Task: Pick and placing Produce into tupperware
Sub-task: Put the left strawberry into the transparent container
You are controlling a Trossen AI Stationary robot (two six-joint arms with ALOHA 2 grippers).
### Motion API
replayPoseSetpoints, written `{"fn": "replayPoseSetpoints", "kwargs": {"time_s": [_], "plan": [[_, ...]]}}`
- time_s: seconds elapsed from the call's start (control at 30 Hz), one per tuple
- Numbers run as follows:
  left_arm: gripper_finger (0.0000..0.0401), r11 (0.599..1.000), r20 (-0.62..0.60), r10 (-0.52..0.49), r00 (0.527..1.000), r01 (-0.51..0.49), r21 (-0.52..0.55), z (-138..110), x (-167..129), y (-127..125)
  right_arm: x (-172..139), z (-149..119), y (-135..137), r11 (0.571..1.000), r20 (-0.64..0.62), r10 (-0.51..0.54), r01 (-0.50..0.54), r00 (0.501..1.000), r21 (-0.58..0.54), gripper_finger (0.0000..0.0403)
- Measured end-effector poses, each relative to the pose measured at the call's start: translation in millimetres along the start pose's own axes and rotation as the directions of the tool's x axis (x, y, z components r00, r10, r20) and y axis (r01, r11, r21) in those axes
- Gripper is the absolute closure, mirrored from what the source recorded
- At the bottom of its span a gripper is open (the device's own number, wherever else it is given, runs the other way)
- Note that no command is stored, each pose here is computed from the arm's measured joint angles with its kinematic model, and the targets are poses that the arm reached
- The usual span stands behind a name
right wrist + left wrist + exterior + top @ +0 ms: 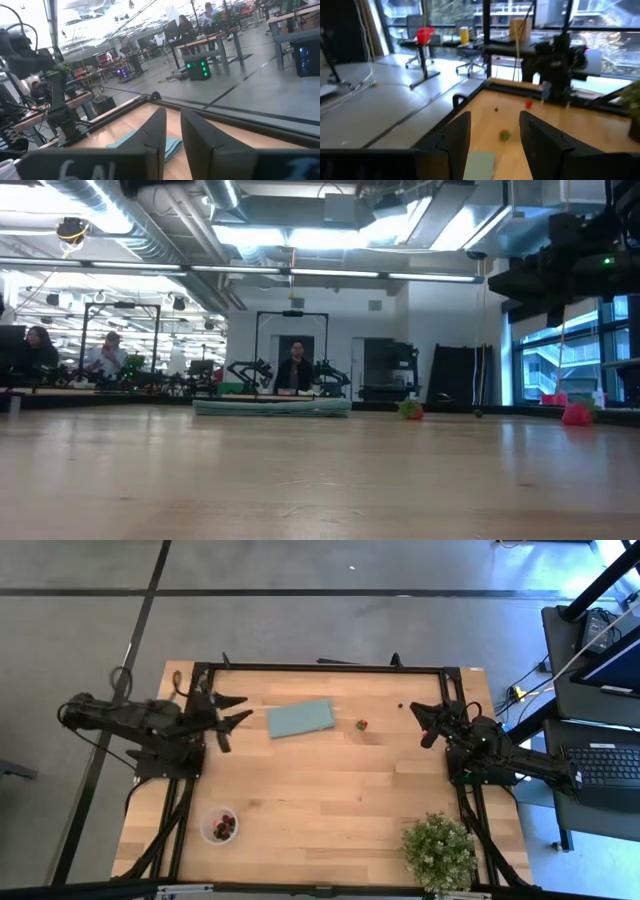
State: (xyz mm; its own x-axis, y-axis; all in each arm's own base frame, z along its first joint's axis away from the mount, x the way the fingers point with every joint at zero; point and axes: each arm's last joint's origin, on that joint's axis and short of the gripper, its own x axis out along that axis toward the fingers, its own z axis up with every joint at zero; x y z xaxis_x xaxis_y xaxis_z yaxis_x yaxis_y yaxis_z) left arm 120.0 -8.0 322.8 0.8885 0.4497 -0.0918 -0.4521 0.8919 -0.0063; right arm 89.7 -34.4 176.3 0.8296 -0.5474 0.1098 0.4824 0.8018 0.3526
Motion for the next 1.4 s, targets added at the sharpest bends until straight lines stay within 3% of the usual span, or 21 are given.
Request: {"fn": "replayPoseSetpoints", "kwargs": {"time_s": [0.37, 0.67, 0.97, 1.27, 1.4], "plan": [[0.0253, 0.988, 0.131, 0.010, 0.991, 0.010, -0.153, -71.6, -2.1, 10.5, 0.0, -0.4, -0.1, 1.000, -0.004, -0.001, 0.001, 1.000, -0.019, 0.0342], [0.0276, 0.983, 0.151, 0.008, 0.988, 0.020, -0.181, -111.0, -8.2, 18.3, 0.0, -0.8, -0.3, 1.000, -0.009, -0.002, 0.002, 1.000, -0.021, 0.0342], [0.0299, 0.968, 0.149, 0.007, 0.989, 0.031, -0.250, -133.2, -8.0, 19.8, 0.0, -0.9, -0.3, 1.000, -0.009, -0.002, 0.002, 1.000, -0.019, 0.0342], [0.0319, 0.975, 0.138, 0.003, 0.990, 0.028, -0.218, -138.2, -7.6, 19.8, 0.0, -0.6, -0.2, 1.000, -0.007, -0.001, 0.001, 1.000, -0.002, 0.0342], [0.0330, 0.986, 0.132, 0.081, 0.988, -0.060, -0.154, -138.8, -7.6, 22.0, -0.2, 0.8, 3.4, 0.995, -0.015, 0.103, -0.103, 0.995, 0.014, 0.0342]]}}
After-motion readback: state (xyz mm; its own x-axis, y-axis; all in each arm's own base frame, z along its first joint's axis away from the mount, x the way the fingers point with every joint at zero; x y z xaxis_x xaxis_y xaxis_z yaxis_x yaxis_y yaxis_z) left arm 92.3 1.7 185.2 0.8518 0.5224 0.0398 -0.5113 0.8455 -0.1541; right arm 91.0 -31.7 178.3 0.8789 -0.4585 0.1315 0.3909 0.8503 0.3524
